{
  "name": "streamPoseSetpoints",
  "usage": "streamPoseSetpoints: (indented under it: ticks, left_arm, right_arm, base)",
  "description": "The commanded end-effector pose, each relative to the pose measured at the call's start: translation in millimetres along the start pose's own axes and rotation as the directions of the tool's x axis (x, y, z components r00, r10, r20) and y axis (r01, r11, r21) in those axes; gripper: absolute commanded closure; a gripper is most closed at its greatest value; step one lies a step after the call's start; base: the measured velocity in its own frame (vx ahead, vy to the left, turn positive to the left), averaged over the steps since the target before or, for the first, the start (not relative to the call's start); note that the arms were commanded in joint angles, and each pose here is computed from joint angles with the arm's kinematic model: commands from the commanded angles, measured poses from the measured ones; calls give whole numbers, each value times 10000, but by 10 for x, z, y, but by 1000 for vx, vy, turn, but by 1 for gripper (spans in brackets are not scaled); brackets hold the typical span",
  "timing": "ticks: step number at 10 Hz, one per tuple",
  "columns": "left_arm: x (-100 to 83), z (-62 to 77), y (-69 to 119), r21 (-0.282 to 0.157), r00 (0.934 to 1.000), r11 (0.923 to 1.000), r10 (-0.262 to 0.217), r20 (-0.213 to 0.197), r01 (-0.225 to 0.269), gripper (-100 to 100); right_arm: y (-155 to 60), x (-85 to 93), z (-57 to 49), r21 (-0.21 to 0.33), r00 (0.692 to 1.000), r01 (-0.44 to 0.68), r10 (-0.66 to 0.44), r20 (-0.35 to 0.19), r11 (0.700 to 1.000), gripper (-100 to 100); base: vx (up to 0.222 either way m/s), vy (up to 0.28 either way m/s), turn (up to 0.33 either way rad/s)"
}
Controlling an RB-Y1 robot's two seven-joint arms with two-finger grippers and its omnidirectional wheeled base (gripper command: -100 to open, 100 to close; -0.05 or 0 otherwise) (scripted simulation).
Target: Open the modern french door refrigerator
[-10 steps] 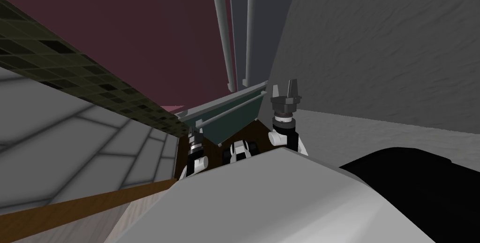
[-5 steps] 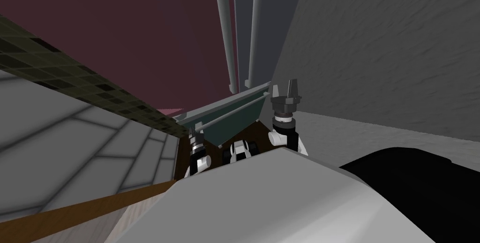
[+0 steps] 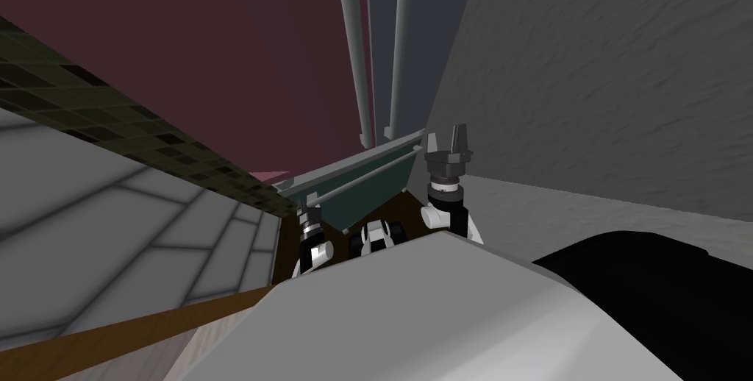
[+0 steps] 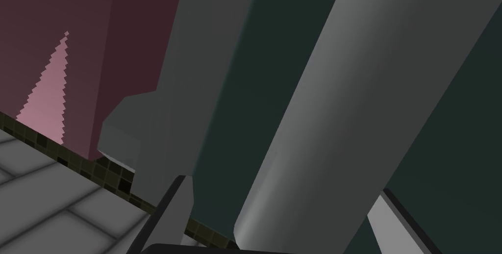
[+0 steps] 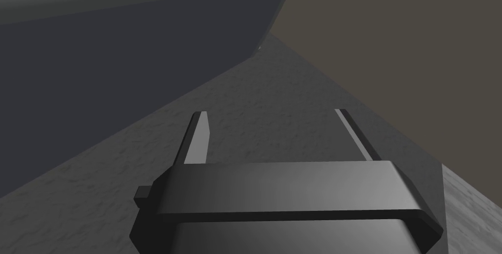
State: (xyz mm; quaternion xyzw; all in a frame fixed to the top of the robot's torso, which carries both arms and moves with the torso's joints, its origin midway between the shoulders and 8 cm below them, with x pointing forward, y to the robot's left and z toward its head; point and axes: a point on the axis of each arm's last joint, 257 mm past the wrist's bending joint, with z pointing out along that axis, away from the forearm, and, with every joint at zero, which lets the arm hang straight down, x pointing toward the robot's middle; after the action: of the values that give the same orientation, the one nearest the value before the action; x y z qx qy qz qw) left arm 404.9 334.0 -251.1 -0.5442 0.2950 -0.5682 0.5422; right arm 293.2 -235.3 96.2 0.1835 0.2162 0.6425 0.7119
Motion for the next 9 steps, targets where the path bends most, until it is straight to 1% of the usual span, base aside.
streamPoseSetpoints:
  ticks: [1,2,3,6,7,8,9]
  left_arm:
    - [-3,-51,63,-19,10000,10000,-4,1,4,100]
    - [4,-15,24,-5,10000,10000,-5,-3,5,100]
    - [22,-20,-15,24,10000,10000,-9,-40,9,100]
    - [44,-26,-55,17,10000,10000,-31,-75,31,100]
    - [22,-39,-24,-46,10000,10000,-2,-30,2,100]
    - [16,-83,-16,-121,10000,9999,-5,-24,4,100]
    - [22,-98,-33,-104,10000,9999,-10,-45,10,100]
  right_arm:
    - [0,0,0,-1,10000,0,0,0,10000,0]
    - [0,0,1,-2,10000,-1,1,0,10000,0]
    - [0,0,0,-1,10000,-1,1,0,10000,0]
    - [0,1,1,-3,10000,-4,4,1,10000,0]
    - [0,1,1,-2,10000,-3,3,2,10000,0]
    - [0,0,1,-1,10000,-2,2,1,10000,0]
    - [0,0,1,-2,10000,-2,2,1,10000,0]
  base:
    - [-45,2,10]
    - [-29,3,4]
    - [-93,-61,18]
    - [-187,-79,14]
    - [-82,-48,11]
    - [-115,-39,5]
    - [-159,-64,10]
